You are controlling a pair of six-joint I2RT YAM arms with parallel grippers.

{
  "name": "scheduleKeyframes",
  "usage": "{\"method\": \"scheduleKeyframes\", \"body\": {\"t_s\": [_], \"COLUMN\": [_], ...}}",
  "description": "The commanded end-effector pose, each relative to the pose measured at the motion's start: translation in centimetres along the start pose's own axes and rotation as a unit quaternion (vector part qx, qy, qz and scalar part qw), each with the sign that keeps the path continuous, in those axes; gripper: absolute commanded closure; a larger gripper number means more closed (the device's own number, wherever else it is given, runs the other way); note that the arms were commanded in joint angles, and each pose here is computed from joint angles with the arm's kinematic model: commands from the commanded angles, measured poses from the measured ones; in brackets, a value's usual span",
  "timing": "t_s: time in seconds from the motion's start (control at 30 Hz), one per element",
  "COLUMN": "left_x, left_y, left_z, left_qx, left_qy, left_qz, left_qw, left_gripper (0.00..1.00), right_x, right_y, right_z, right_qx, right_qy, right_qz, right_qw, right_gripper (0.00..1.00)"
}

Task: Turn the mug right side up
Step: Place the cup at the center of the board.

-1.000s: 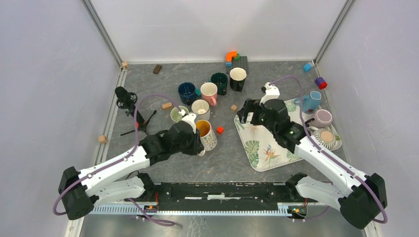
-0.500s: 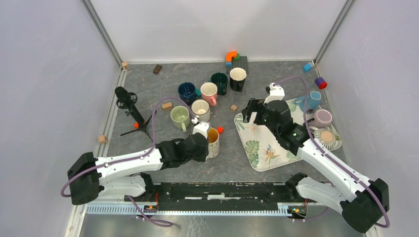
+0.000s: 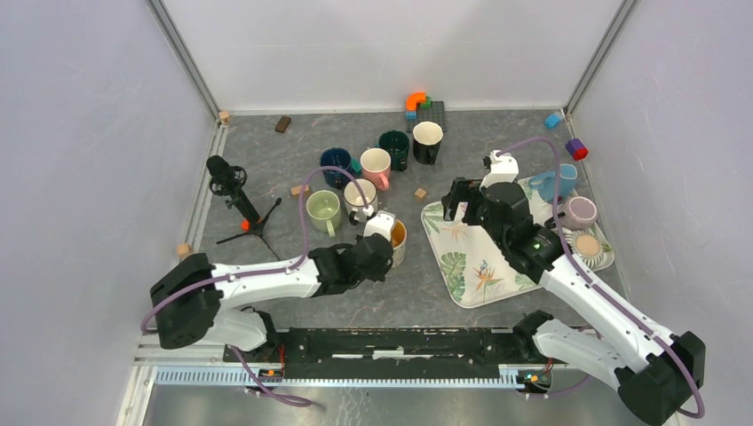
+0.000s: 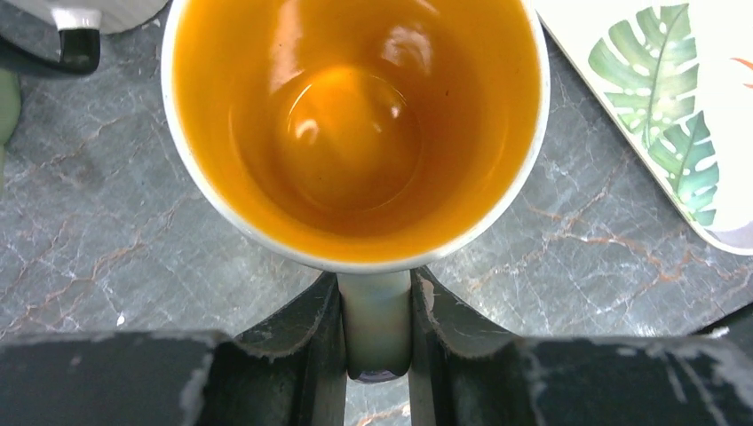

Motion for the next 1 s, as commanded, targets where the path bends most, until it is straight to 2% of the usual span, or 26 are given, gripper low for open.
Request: {"method": "scheduleKeyframes", "body": {"t_s": [0.0, 0.5, 0.97], "left_x": [1.2, 4.4, 5.4], "left_y": [-1.3, -0.8, -0.1], "left_z": [2.1, 3.5, 3.5], "left_qx": [0.021, 0.017, 0.001], "left_qy": [-0.04, -0.012, 0.003], "left_qz": [0.013, 0.011, 0.001], "left_qw": [0.999, 1.0, 1.0], "left_gripper": [0.98, 0.98, 0.95], "right_x": [-0.5, -0.6, -1.1], "right_y": [0.5, 0.4, 0.0], "right_z": [3.3, 4.3, 3.8], "right_qx": [0.0, -0.017, -0.034], "right_qy": [-0.054, -0.058, -0.053], "right_qz": [0.009, -0.003, -0.004], "right_qw": [0.999, 0.998, 0.998], "right_gripper": [0.02, 0.02, 0.02]}}
Point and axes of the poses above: each gripper's point midway between its finger pads, its own x axis out along the fingers, its own y axis along the line the jaws close on, z = x × y, the point moved 9 cm from there along -x, back along the fingers, and after that the axes turned 6 degrees about -x, right-handed, at the moved point
